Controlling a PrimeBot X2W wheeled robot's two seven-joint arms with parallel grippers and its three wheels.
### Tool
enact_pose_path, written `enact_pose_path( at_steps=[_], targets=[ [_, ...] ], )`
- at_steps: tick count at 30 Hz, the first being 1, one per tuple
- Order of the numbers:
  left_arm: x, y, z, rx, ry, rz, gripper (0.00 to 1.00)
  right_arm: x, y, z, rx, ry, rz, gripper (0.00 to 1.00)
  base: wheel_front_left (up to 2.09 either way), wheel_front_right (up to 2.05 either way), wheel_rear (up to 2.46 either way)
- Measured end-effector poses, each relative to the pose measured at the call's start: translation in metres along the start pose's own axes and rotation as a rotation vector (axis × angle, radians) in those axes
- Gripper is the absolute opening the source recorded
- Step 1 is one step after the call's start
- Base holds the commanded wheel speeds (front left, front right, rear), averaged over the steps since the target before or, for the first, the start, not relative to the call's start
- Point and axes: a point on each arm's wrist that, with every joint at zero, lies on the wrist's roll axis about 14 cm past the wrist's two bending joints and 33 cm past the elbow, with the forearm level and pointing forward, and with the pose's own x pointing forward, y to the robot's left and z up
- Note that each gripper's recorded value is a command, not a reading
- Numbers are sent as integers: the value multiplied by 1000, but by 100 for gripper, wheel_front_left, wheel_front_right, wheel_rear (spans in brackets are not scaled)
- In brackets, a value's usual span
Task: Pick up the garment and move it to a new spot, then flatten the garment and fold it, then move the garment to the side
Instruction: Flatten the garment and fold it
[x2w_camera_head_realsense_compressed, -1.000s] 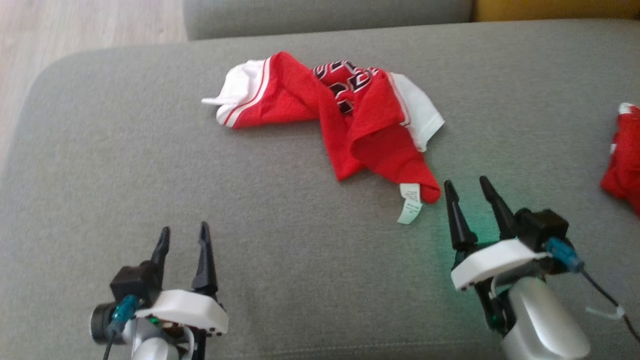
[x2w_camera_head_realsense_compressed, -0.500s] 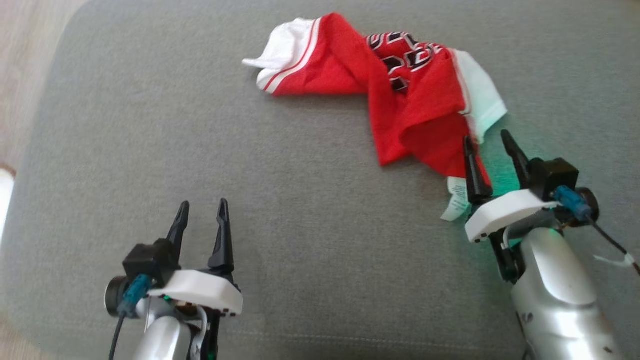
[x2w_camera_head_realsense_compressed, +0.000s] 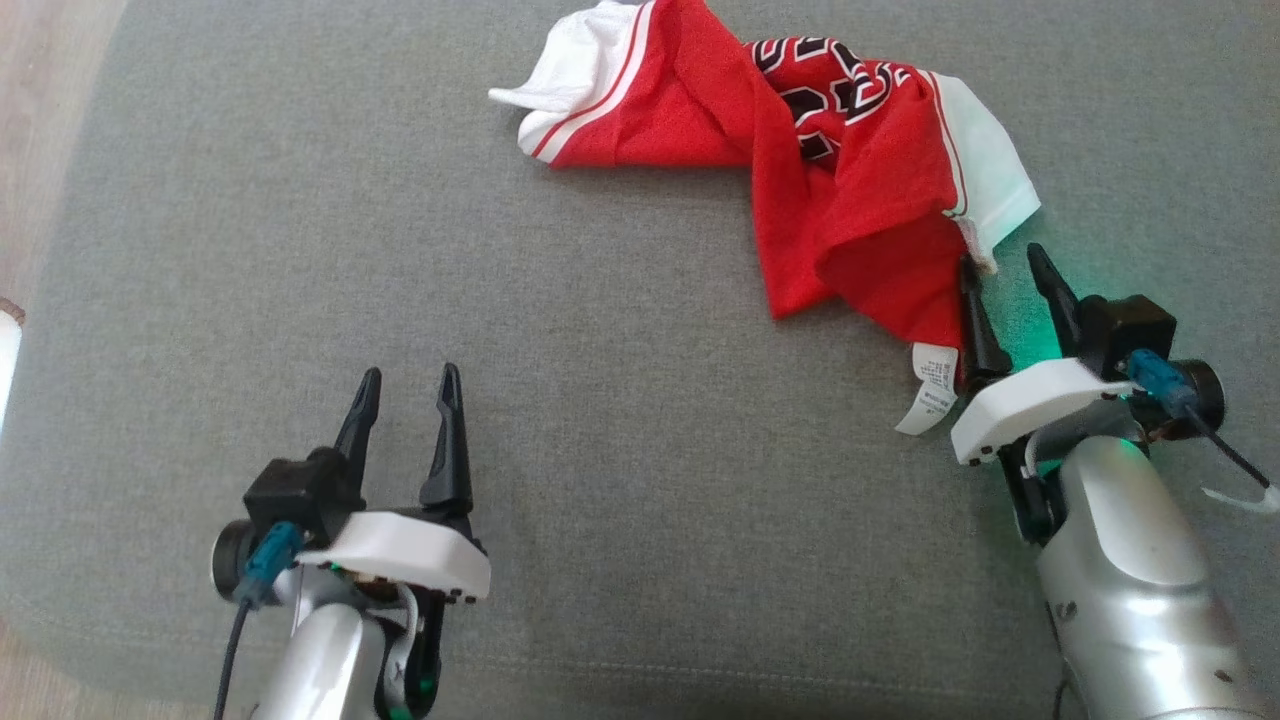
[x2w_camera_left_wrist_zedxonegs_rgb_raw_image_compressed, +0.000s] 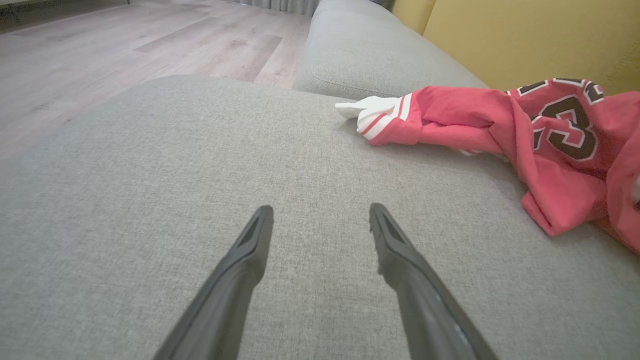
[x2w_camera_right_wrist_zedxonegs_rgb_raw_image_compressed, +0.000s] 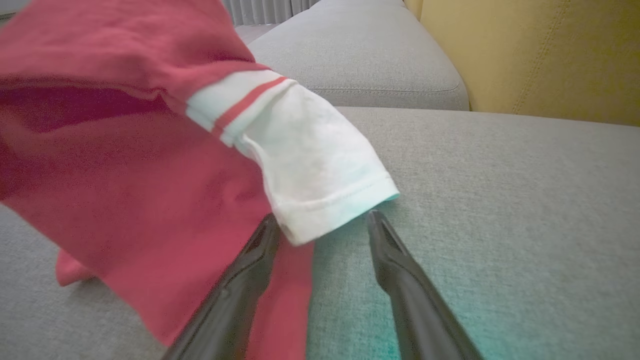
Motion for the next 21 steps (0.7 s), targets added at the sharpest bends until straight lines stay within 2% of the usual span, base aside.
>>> enact_pose_path(
  at_steps=[2, 3, 4, 5, 15, 18, 21],
  targets=[
    [2, -1, 1, 0, -3, -4, 100, 1, -2, -1, 3, 4, -6, 50, 0, 0, 0],
    [3, -2, 1, 0, -3, -6, 100, 2, -3, 0, 3, 3, -9, 25, 0, 0, 0],
    [3, -2, 0, 0, -2, -6, 100, 4, -4, 1, 3, 1, -11, 5, 0, 0, 0],
    [4, -2, 0, 0, 0, -7, 100, 5, -5, 4, -1, -4, -11, 0, 0, 0, 0],
    [2, -3, 6, 0, -19, -11, 100, 8, -12, 39, -29, -95, -31, 0, 0, 0, 0],
    [0, -7, 11, -1, -32, -23, 100, 5, -19, 66, -34, -170, -52, 0, 0, 0, 0],
    [-2, -10, 16, -8, -45, -35, 100, 2, -23, 113, -63, -290, -58, 0, 0, 0, 0]
  ],
)
